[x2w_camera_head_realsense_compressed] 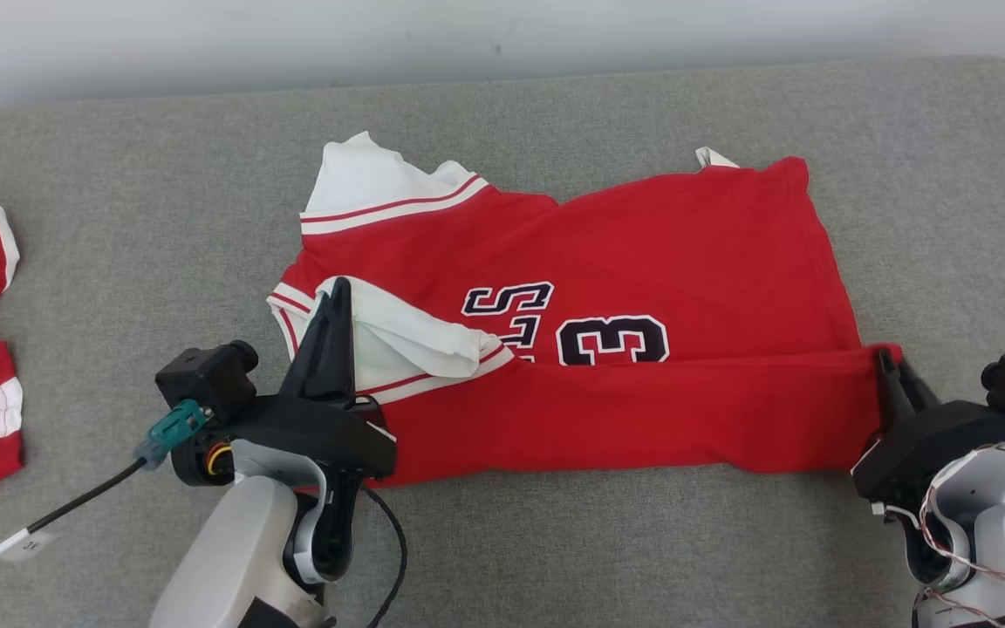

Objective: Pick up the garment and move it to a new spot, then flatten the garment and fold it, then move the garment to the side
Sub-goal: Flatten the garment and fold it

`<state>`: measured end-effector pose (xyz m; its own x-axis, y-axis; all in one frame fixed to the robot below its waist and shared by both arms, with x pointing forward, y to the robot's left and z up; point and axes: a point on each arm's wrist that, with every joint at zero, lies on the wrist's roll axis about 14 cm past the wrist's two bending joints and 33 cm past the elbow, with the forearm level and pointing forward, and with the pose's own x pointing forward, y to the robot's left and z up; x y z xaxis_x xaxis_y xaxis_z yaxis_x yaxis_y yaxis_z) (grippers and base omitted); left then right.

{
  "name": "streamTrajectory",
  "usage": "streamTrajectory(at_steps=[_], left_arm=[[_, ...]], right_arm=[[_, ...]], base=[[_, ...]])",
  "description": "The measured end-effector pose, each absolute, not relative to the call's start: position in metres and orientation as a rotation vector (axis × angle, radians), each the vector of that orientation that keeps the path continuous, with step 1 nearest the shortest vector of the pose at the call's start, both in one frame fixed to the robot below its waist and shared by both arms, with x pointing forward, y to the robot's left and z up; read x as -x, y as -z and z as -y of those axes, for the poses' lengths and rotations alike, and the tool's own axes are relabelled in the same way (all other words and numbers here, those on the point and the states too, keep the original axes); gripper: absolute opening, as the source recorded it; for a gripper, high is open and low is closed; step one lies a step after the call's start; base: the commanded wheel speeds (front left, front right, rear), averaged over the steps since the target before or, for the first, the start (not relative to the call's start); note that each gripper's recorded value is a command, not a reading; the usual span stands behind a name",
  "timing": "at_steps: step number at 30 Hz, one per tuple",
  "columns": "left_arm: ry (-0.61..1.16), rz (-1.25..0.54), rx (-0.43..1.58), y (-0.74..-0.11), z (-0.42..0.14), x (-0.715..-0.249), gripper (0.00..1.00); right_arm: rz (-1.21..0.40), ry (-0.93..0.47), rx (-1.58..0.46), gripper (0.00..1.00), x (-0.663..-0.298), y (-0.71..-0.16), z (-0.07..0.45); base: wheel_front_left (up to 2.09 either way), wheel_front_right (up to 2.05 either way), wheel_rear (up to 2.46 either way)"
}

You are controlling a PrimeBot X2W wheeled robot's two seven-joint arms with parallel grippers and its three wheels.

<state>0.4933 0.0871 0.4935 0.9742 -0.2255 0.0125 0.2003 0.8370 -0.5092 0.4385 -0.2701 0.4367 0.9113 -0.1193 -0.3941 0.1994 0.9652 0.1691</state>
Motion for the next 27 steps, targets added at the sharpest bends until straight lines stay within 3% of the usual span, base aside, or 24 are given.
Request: streamTrajectory(at_steps=[1, 8, 12, 20, 27], left_arm=[[0.219, -0.052, 0.512, -0.492, -0.089, -0.494, 1.00], [0.185, -0.033, 0.303, -0.491, -0.109, -0.491, 1.00], [0.179, -0.123, 0.193, -0.462, -0.117, -0.468, 1.00], [0.142, -0.299, 0.050, -0.424, -0.135, -0.435, 1.00], [0.107, -0.447, 0.051, -0.399, -0.143, -0.417, 1.00]], right_arm=[[-0.377, 0.170, -0.213, 1.00, -0.441, -0.439, 0.271], [-0.293, 0.159, -0.202, 1.00, -0.449, -0.464, 0.271], [-0.277, 0.155, -0.182, 1.00, -0.446, -0.479, 0.274], [-0.402, 0.194, -0.125, 1.00, -0.416, -0.471, 0.287], [-0.525, 0.208, -0.089, 1.00, -0.400, -0.452, 0.285]], base=[[0.00, 0.00, 0.00], [0.00, 0.00, 0.00], [0.00, 0.00, 0.00], [0.00, 0.00, 0.00], [0.00, 0.00, 0.00]])
